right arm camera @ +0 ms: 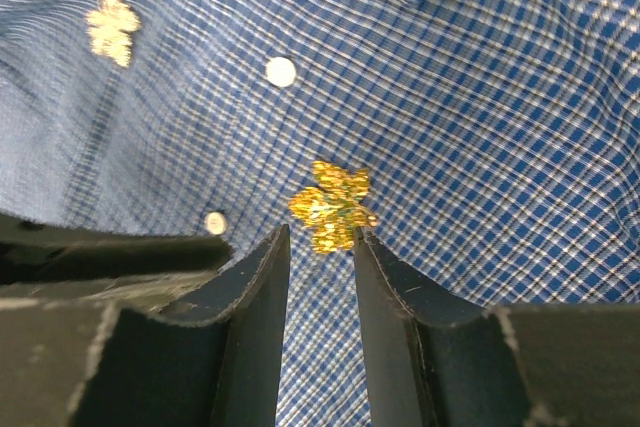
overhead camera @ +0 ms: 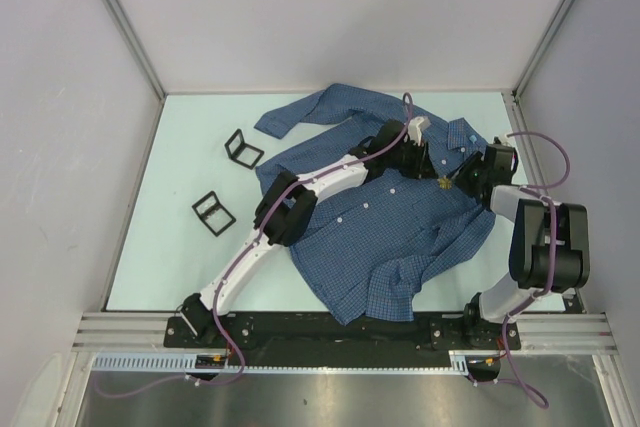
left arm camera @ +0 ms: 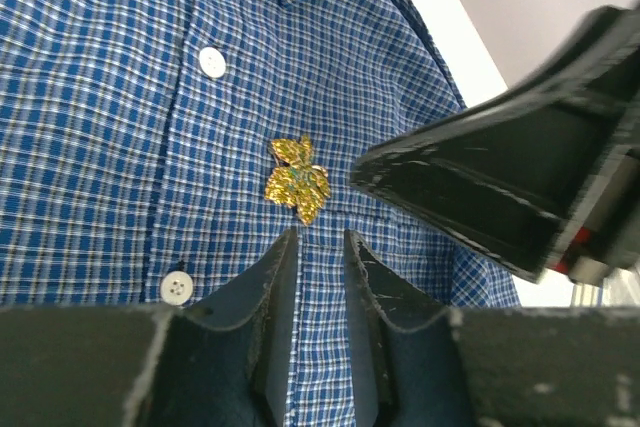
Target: Remove the brooch from the garment
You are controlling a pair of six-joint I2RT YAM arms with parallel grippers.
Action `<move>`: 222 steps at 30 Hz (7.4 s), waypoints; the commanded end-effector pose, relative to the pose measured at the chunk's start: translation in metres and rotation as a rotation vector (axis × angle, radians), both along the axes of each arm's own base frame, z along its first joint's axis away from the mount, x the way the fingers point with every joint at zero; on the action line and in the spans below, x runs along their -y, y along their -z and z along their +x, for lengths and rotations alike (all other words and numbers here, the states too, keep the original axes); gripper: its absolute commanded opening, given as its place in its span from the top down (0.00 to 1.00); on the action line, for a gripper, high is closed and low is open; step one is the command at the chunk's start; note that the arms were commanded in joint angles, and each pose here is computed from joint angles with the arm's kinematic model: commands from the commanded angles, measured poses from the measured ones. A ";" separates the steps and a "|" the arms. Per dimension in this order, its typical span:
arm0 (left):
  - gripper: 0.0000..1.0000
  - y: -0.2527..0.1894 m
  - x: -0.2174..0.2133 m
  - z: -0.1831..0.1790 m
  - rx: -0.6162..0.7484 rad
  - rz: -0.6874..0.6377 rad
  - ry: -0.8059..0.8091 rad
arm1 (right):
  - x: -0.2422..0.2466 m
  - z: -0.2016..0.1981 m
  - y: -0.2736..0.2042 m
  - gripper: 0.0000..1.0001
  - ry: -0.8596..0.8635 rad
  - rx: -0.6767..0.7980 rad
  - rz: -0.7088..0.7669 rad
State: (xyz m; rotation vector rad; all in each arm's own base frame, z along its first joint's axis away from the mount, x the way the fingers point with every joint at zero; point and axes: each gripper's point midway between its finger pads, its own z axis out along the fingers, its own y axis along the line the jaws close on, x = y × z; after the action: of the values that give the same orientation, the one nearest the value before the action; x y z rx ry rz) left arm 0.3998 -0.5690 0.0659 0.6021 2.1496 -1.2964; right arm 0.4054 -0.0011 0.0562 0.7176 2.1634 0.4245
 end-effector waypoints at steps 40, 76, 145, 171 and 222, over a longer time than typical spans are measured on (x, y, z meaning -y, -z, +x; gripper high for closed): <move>0.98 0.007 0.009 0.011 -0.210 -0.162 -0.029 | -0.008 0.023 0.014 0.66 -0.029 0.012 0.113; 0.42 -0.035 0.008 -0.004 0.147 -0.012 0.028 | -0.024 0.019 -0.009 0.71 -0.059 0.088 0.237; 0.43 -0.043 0.001 0.008 0.083 -0.094 -0.048 | -0.030 0.006 -0.018 0.66 -0.107 0.095 0.122; 0.57 -0.018 0.005 0.009 0.075 -0.001 -0.107 | -0.018 0.024 0.001 0.79 -0.145 -0.002 -0.069; 0.95 -0.009 0.005 0.011 0.035 0.017 -0.132 | -0.021 0.035 0.000 0.98 -0.139 -0.003 -0.108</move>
State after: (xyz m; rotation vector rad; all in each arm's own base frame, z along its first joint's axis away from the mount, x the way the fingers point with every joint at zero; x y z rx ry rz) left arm 0.4067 -0.5666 0.0532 0.5036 2.1719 -1.1797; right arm 0.4212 0.0188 0.0369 0.5407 2.2930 0.3918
